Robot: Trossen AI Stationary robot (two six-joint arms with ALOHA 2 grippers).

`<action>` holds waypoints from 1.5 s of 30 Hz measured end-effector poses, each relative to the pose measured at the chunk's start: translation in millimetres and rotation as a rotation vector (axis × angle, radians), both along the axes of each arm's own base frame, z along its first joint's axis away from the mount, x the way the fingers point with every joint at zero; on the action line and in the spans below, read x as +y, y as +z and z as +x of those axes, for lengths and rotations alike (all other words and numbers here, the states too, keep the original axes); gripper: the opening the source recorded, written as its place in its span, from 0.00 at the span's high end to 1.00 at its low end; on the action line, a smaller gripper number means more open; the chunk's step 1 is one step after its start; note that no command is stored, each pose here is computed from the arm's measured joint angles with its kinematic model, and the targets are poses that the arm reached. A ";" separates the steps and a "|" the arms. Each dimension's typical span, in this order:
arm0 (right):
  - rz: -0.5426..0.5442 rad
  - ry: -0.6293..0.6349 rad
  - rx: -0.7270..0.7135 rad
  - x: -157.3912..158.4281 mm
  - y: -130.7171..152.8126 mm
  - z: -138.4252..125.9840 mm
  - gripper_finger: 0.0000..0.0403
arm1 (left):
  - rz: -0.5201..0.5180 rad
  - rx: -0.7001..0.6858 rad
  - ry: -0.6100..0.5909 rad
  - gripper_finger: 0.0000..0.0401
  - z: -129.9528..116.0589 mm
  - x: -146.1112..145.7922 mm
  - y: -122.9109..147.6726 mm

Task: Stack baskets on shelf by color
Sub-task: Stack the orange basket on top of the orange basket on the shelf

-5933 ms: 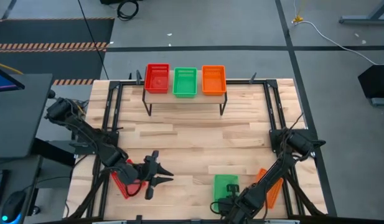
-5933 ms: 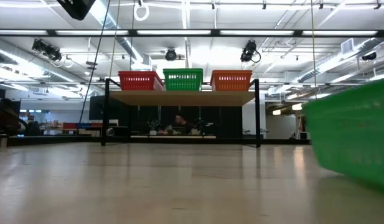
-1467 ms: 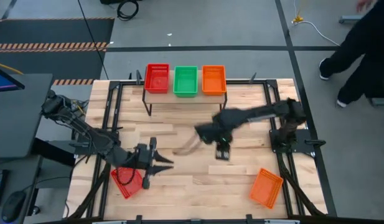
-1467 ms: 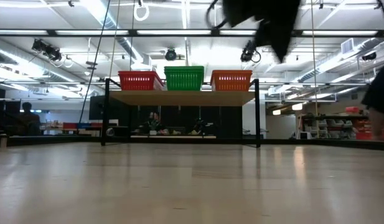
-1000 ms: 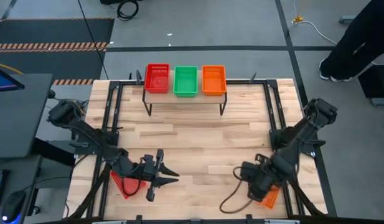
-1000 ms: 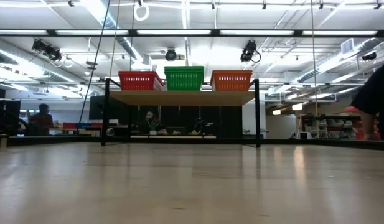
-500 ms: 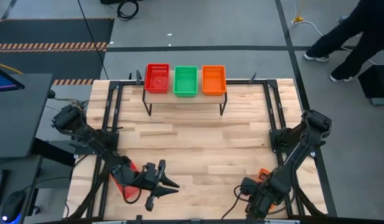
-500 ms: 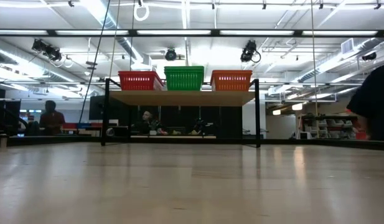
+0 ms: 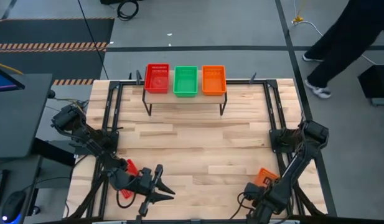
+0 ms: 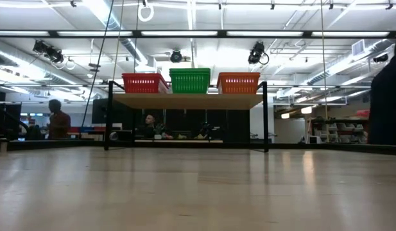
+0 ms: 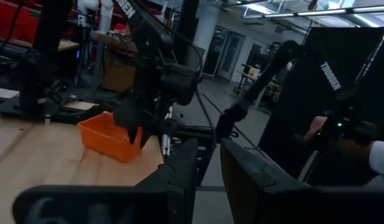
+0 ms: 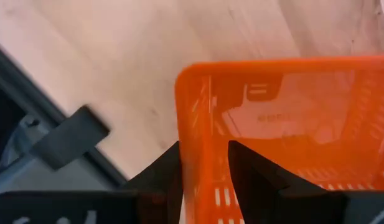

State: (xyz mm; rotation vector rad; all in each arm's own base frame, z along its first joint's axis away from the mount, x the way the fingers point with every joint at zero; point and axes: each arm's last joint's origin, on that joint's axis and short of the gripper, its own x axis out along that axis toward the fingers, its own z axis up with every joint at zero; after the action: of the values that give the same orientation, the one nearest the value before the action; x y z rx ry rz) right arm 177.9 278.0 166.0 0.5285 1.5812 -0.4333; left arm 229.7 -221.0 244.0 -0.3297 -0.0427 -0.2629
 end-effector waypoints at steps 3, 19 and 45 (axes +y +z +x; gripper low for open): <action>-0.030 0.001 0.013 1.9 -11.2 1.4 0.68 | 0.002 0.000 -0.004 0.81 -0.8 -0.9 0.0; -0.176 0.293 0.052 -16.9 -4.0 26.1 0.95 | 0.018 0.034 -0.010 0.81 1.3 -5.7 -11.6; -0.527 0.577 -0.214 -251.6 221.7 111.7 0.98 | 0.073 0.018 0.100 0.81 24.6 19.1 -12.8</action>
State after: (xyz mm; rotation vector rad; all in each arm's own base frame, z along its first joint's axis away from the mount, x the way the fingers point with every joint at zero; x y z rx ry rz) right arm 289.5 26.4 387.7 -0.2774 1.2695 -0.3168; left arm 254.3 -201.8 231.2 -0.2565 -0.0318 -0.1624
